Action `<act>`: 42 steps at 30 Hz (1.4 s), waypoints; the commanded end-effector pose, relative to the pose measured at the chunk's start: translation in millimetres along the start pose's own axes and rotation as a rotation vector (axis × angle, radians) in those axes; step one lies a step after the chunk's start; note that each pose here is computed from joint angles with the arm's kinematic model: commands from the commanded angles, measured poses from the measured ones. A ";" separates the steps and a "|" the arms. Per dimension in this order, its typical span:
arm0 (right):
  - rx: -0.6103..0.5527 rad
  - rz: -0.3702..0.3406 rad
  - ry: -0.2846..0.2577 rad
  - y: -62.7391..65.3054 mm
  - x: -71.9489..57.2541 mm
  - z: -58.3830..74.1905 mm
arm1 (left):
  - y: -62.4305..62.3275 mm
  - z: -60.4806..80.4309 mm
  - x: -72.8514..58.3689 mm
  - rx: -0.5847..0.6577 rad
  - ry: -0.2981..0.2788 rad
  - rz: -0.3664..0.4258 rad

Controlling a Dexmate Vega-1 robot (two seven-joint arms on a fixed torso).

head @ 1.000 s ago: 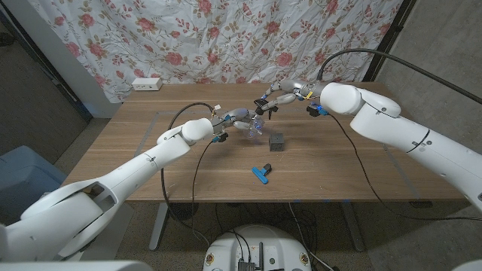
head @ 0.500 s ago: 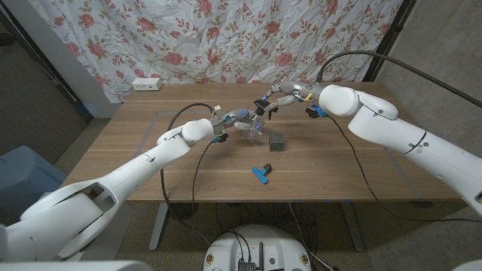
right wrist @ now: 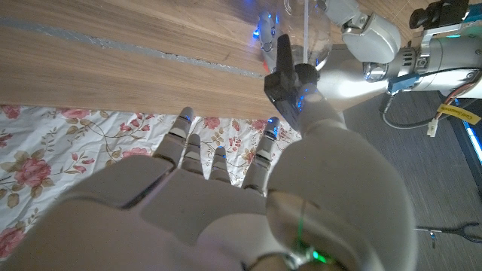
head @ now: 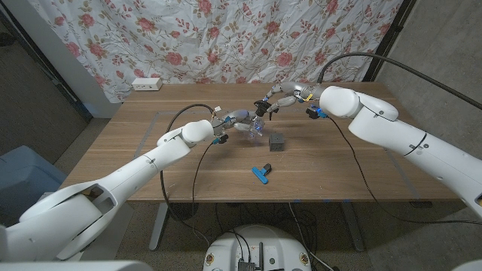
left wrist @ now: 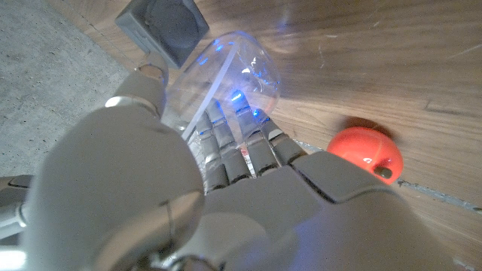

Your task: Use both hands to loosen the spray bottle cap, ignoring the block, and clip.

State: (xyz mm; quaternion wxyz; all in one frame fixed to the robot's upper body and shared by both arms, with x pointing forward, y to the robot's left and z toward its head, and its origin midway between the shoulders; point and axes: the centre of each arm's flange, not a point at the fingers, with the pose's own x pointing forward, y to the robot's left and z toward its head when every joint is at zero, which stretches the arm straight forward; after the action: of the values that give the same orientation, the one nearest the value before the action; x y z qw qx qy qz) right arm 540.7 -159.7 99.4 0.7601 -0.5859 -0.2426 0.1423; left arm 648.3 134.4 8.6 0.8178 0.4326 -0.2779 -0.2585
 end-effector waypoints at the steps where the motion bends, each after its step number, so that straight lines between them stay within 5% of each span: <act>1: 0.033 -0.008 -0.016 -0.7 -2.7 -2.3 | -0.6 0.2 -0.3 -0.001 -0.002 -0.004; 42: 0.144 -0.081 -0.043 5.2 2.8 -7.7 | -0.2 -2.3 -1.1 -0.003 0.002 -0.008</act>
State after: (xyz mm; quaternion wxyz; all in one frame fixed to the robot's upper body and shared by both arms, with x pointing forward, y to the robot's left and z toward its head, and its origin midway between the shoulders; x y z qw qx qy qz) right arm 545.9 -162.3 95.0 0.7919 -0.5308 -0.2656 0.1434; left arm 649.0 136.2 7.6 0.8174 0.4330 -0.2756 -0.2615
